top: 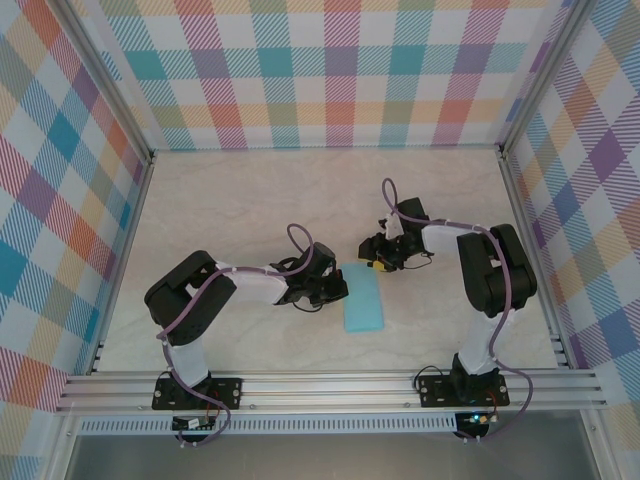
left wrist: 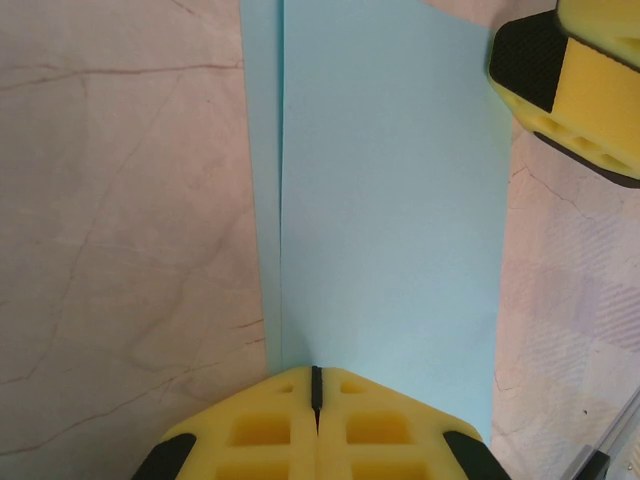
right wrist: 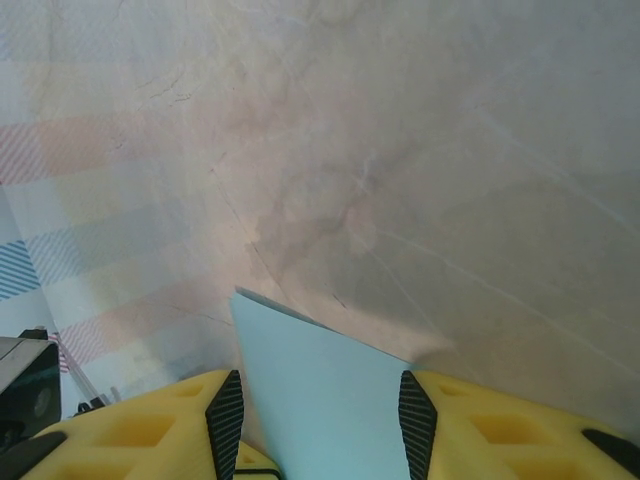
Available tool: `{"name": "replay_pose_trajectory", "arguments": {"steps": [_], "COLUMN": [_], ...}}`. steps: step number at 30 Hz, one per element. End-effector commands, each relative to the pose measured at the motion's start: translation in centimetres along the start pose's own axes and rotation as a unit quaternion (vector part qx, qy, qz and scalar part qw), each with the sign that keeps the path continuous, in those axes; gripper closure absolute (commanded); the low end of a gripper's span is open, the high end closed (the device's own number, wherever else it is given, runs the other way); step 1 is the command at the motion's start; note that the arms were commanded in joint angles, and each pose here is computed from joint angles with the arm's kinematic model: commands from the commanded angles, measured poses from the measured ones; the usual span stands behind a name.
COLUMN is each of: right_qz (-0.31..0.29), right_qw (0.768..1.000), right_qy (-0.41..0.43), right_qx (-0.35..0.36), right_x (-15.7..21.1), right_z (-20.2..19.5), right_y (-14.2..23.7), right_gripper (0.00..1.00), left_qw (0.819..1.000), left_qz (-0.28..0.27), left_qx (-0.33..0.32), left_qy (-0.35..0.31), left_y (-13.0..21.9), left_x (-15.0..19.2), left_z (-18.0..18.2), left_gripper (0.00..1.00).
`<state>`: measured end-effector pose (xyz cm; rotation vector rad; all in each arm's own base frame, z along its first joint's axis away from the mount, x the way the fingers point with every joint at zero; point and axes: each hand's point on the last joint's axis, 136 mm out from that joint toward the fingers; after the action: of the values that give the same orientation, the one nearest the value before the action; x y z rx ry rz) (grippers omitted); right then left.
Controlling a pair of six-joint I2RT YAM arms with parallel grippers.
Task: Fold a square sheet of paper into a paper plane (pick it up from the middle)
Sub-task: Fold the square sheet of paper in half at the center of the table.
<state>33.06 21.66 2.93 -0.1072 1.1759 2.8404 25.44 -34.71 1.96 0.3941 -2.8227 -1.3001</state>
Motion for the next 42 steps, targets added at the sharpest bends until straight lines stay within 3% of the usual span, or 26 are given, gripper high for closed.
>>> {"name": "replay_pose_trajectory", "arguments": {"steps": [1,8,17,27,37,42], "right_qz": [0.003,-0.002,0.035,0.021,0.059,0.045], "right_qw": [1.000,0.999,0.999,0.999,0.997,0.999], "right_qy": [-0.008,0.002,-0.037,-0.013,-0.047,-0.029], "right_qx": [-0.006,-0.049,0.003,-0.037,0.020,0.003], "right_x": [0.5,1.8,4.3,6.5,9.7,10.2], "right_z": [-0.1,2.4,-1.9,1.0,-2.6,-1.1], "right_y": [0.2,2.1,-0.1,2.7,0.8,2.3], "right_gripper": [0.52,0.50,0.50,0.48,0.48,0.49], "left_qw": [0.996,0.996,0.996,0.997,0.996,0.997], "left_qz": [0.044,0.043,0.045,0.047,0.050,0.050], "left_qx": [-0.075,-0.073,-0.074,-0.068,-0.067,-0.066], "left_qy": [0.004,0.002,0.002,-0.002,-0.003,-0.004], "left_y": [-0.6,-0.7,-0.7,-0.7,-0.8,-0.8], "left_x": [2.5,2.4,2.5,2.3,2.4,2.5], "left_z": [4.2,4.0,4.0,3.5,3.6,3.5], "left_gripper": [1.00,1.00,1.00,1.00,1.00,1.00]}}
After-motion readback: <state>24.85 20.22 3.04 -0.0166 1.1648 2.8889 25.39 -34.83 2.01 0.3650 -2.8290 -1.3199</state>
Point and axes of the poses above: each hand's point on the last joint's axis, 136 mm out from that joint toward the fingers, its own y axis back along the fingers, its own z axis along the line the jaws close on, x = y × z, and after that the axes turned 5 degrees about y, right-handed
